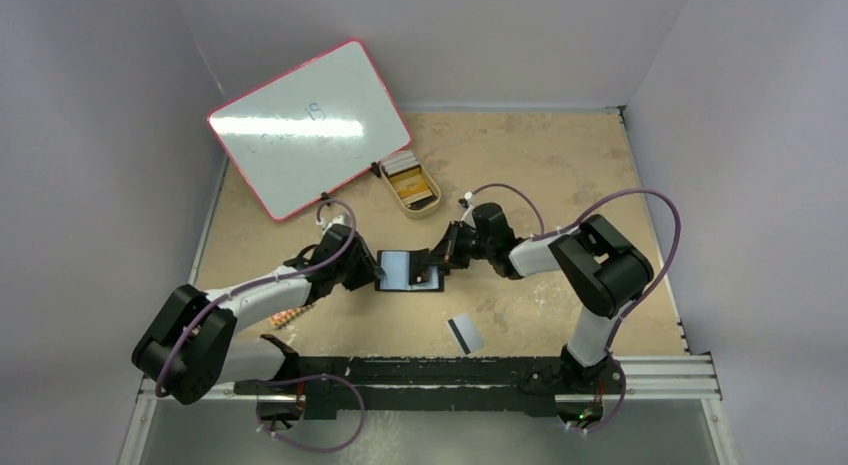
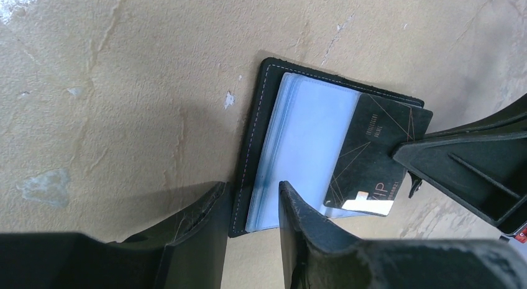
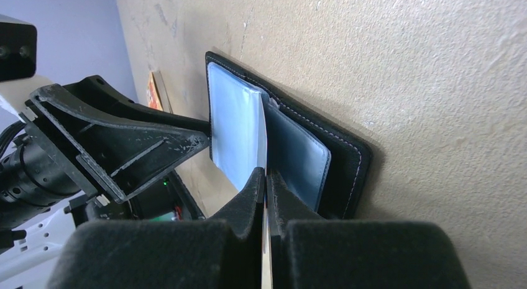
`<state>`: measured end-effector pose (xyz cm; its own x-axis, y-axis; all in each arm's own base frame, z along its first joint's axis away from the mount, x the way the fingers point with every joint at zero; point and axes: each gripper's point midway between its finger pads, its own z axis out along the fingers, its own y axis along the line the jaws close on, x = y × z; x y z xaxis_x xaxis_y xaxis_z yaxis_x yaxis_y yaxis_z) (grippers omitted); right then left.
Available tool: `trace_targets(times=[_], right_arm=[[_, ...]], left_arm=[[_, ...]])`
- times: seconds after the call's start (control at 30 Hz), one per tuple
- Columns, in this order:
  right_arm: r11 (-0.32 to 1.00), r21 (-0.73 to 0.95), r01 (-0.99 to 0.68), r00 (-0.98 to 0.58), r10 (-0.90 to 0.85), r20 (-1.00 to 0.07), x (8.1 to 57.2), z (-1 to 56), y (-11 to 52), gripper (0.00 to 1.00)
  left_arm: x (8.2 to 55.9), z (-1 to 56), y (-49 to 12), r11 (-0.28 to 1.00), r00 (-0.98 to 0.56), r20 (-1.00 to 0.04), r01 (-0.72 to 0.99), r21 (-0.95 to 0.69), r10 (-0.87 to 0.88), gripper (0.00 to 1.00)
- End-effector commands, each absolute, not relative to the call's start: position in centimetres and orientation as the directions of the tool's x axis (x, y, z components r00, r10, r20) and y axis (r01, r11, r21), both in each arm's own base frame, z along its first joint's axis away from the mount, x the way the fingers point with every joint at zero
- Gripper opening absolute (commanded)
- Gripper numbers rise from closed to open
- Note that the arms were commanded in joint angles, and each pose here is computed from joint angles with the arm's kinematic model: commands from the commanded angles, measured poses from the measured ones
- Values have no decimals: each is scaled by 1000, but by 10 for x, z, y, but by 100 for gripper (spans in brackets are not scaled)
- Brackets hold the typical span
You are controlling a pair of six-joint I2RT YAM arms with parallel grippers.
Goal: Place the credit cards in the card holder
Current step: Insert the credit card into the card holder.
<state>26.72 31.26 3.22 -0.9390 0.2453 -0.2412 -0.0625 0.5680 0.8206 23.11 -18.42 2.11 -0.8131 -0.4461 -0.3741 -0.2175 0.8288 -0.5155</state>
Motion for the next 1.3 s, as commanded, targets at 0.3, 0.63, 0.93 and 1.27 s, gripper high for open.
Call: trace_targets(times=[0.3,0.63,0.93,1.27], right_arm=[[566,817,-108,-939,212,-270,263,26,323,0],[554,825,-110,-946,196,-257,262,18,328,0],[536,838,-106,-944,211,-254,264,20,334,0],[589,803,-95,-945,199,-259,266,16,344,12]], left_arm=[[199,-6,-167,855,-851,-300,-280,-436,-431,34],[198,-8,-167,854,-851,-295,-286,-435,-435,34],[198,-4,-168,847,-845,-299,-287,-448,-444,34],[197,-4,-173,831,-845,-287,-281,-480,-451,33]])
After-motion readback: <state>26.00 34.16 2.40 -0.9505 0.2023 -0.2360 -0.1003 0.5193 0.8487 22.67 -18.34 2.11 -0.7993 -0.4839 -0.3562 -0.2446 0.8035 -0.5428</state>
